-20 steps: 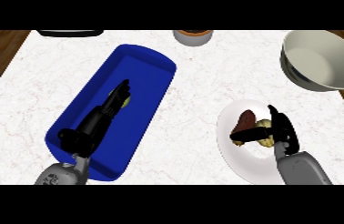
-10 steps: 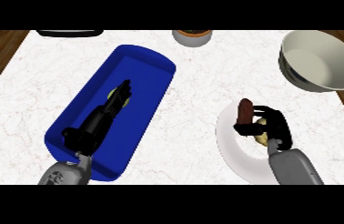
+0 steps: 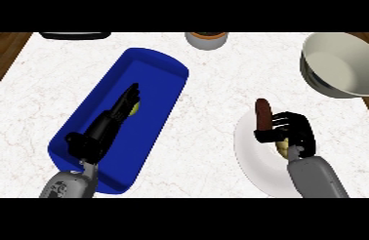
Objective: Pick the sweet potato from the plate and place it in the bowl
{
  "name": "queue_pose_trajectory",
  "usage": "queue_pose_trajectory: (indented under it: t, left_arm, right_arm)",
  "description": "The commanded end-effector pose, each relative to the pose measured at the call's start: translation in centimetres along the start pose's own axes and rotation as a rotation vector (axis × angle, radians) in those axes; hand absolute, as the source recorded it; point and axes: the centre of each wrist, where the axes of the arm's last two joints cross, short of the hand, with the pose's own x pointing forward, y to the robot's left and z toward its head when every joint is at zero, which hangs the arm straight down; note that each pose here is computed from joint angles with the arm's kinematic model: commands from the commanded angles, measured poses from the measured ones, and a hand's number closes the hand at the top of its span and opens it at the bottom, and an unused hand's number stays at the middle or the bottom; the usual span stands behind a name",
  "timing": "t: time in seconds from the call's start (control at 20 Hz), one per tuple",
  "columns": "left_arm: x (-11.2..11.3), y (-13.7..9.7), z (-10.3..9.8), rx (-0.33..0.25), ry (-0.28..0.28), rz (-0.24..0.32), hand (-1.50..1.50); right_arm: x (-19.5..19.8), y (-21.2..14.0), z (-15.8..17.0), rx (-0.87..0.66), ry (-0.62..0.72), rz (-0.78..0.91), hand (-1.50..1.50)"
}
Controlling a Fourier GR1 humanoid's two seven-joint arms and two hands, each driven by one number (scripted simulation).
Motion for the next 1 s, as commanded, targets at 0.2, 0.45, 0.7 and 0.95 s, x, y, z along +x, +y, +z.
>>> queue_pose_trajectory:
  t: [0.2, 0.45, 0.7, 0.95]
  left_arm:
    - [0.9, -1.3, -0.6, -0.082, -0.018, 0.005, 0.0]
    - [1.3, -1.3, -1.3, -0.06, -0.039, -0.003, 0.0]
    - [0.3, -1.4, -0.1, -0.028, -0.002, -0.01, 0.0]
    - [1.0, -1.9, 0.0, -0.035, -0.003, 0.001, 0.0]
  right_arm:
    - [6.1, -1.5, -0.8, -0.024, -0.318, 0.506, 1.5]
    - [12.2, -4.2, -1.2, -0.218, -0.391, 0.708, 1.5]
    - [16.7, -4.5, 0.8, -0.426, -0.532, 0.572, 1.5]
    - [19.7, -9.2, 2.5, -0.555, -0.653, 0.303, 1.5]
